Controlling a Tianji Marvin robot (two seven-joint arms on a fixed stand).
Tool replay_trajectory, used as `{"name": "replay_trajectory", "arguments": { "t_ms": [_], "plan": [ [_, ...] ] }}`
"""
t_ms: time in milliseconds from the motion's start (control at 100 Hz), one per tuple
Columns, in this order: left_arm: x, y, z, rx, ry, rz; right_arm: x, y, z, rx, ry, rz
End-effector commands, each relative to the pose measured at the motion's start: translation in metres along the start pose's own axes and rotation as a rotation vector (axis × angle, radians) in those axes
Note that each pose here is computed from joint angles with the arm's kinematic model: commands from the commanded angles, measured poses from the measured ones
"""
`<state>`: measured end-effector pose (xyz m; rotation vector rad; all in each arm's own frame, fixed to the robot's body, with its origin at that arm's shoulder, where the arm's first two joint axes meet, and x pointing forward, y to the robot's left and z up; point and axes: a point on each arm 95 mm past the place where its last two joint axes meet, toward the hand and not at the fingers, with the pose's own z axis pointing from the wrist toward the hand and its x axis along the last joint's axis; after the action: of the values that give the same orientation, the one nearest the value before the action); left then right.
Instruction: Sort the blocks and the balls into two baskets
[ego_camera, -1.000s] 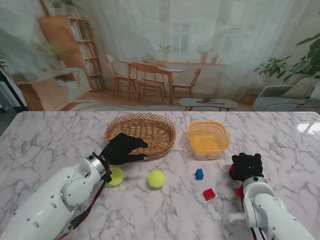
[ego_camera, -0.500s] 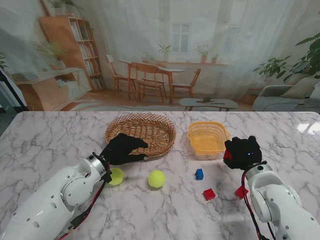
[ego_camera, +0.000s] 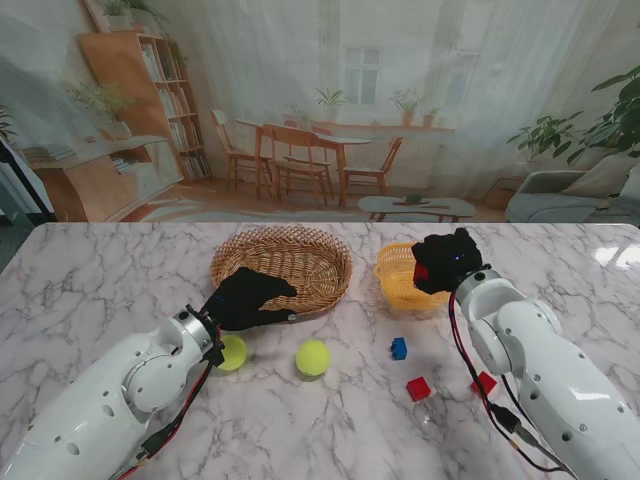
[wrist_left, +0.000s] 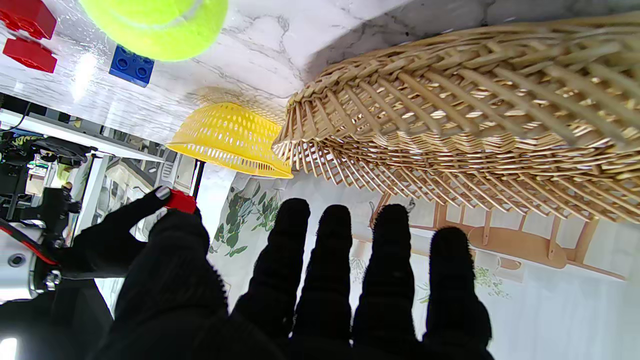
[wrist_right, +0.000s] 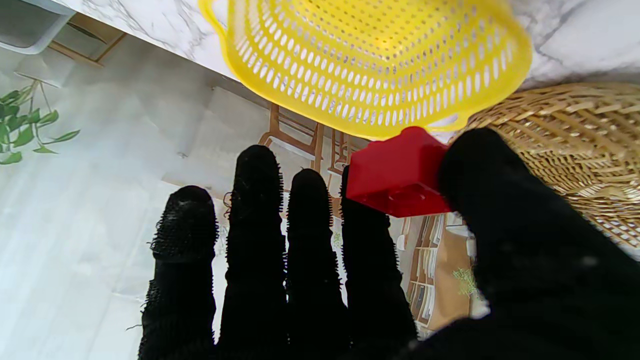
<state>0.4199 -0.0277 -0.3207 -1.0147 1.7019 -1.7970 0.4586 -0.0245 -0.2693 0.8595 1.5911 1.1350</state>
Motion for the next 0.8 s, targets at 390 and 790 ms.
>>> {"name": "replay_trajectory", "arguments": {
  "t_ms": [390, 790],
  "plan": [
    [0.0, 0.002, 0.0, -0.016, 0.004, 0.002, -0.004, -0.002, 0.051, 0.073, -0.03, 0.042],
    [0.0, 0.002, 0.0, -0.012, 0.009, 0.009, 0.0, -0.022, 0.059, 0.116, -0.054, 0.015]
  ]
}}
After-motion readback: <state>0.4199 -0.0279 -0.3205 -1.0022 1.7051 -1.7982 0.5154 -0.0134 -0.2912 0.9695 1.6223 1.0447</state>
